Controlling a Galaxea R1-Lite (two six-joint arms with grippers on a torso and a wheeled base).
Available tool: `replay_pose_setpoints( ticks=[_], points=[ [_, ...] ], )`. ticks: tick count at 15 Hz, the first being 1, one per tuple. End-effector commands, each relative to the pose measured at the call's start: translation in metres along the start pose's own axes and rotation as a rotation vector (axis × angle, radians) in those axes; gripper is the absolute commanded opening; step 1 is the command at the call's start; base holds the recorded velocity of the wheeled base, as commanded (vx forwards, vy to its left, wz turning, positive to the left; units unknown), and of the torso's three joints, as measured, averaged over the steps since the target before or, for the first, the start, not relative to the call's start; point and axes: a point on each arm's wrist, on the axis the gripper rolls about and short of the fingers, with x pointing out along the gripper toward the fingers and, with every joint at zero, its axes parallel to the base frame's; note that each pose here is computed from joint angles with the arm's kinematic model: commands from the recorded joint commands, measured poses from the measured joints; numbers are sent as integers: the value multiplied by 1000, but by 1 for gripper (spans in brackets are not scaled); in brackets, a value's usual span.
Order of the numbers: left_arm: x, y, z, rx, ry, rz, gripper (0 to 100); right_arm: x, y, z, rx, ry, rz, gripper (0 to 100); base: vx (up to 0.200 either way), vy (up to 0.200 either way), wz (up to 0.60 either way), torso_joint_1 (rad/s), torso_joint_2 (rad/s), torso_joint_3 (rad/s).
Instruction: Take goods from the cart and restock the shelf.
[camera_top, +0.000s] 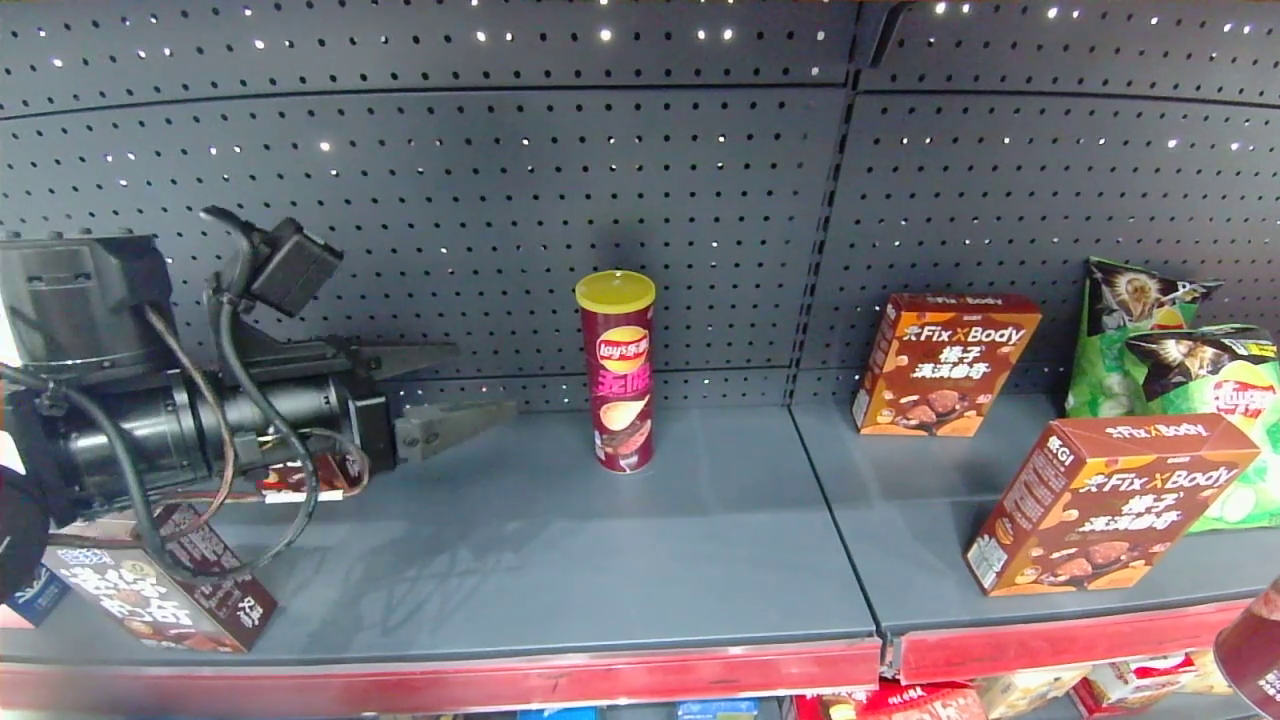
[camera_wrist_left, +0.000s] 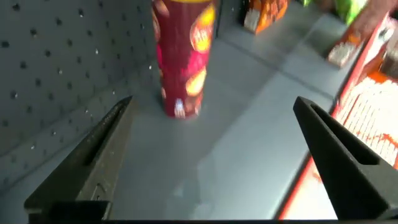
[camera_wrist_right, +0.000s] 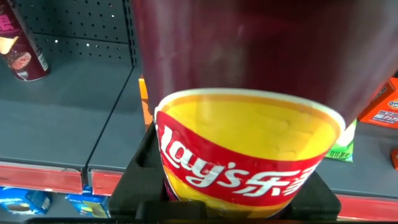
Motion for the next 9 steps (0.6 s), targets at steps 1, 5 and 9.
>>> replay_pose_setpoints(
  ticks=[1, 5, 9],
  points=[
    [17, 12, -3, -26, 18, -7, 100, -1, 0, 0, 0, -4, 2, 0, 0, 0, 0, 0, 0, 0],
    [37, 18, -19, -56, 66, -32, 100, 2, 0, 2, 0, -3, 13, 0, 0, 0, 0, 0, 0, 0],
    [57, 34, -18, -54, 61, -50, 100, 2, 0, 3, 0, -8, 13, 0, 0, 0, 0, 0, 0, 0]
  ],
)
